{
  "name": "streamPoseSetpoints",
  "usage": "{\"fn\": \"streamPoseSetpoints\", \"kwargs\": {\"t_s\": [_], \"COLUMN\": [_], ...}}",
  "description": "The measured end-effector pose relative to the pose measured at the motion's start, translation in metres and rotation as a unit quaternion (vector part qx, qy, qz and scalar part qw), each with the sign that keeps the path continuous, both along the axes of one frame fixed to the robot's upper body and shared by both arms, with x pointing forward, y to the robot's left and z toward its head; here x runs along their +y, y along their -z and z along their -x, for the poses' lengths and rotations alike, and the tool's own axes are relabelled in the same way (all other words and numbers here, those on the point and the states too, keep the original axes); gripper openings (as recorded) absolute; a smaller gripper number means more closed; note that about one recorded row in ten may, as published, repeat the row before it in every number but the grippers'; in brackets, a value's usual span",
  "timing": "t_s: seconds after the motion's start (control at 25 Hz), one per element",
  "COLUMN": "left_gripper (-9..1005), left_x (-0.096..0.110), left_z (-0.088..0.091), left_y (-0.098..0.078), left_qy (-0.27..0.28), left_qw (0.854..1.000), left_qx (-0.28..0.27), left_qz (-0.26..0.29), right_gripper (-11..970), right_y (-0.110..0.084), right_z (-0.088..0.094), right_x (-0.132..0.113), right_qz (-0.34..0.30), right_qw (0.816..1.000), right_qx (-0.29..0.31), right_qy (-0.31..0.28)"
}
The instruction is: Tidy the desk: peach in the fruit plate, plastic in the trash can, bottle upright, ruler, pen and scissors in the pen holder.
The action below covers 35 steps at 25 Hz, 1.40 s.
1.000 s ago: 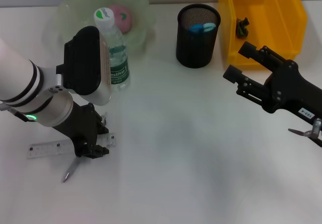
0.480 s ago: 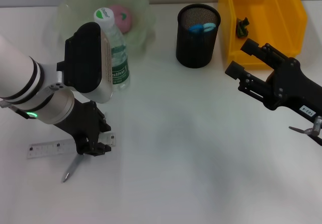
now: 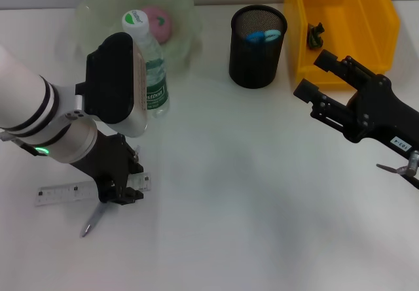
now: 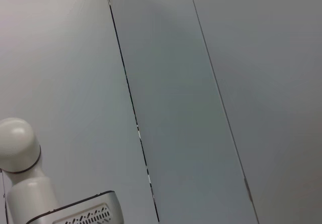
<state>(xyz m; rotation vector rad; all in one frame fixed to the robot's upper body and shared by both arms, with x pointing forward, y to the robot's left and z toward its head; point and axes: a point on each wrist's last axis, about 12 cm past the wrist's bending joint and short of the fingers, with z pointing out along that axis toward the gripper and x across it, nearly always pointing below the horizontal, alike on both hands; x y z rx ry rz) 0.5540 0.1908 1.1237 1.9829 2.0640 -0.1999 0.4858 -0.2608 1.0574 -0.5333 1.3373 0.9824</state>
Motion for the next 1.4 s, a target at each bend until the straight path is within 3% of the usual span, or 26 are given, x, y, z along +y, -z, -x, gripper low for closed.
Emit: {"fn": "streamPoseSetpoints", "kwargs": {"t_s": [0.96,1.28,1.4], "left_gripper": [388,392,393], "left_x": [-0.003,-0.002,0.0], "left_z": [0.0,0.0,0.001], "left_y": [-0.002,-0.023,-0.039], "left_qy": [0.004,-0.001,-0.008], "left_qw": [1.0,0.999,0.996], "left_qx": [-0.007,-0.048,-0.077], "left_qz": [0.001,0.019,0.041], "right_gripper": [753,753,753], "right_y": [0.0,0.001,0.004], "right_z": [0.0,0.0,-0.002], "right_x": [-0.002,-0.008,-0.011], "right_qz": [-0.007,-0.019,-0.018], "right_qw": [1.0,0.999,0.998], "right_qx": [0.004,0.005,0.011], "right_qy": [0.011,0.039,0.059]}}
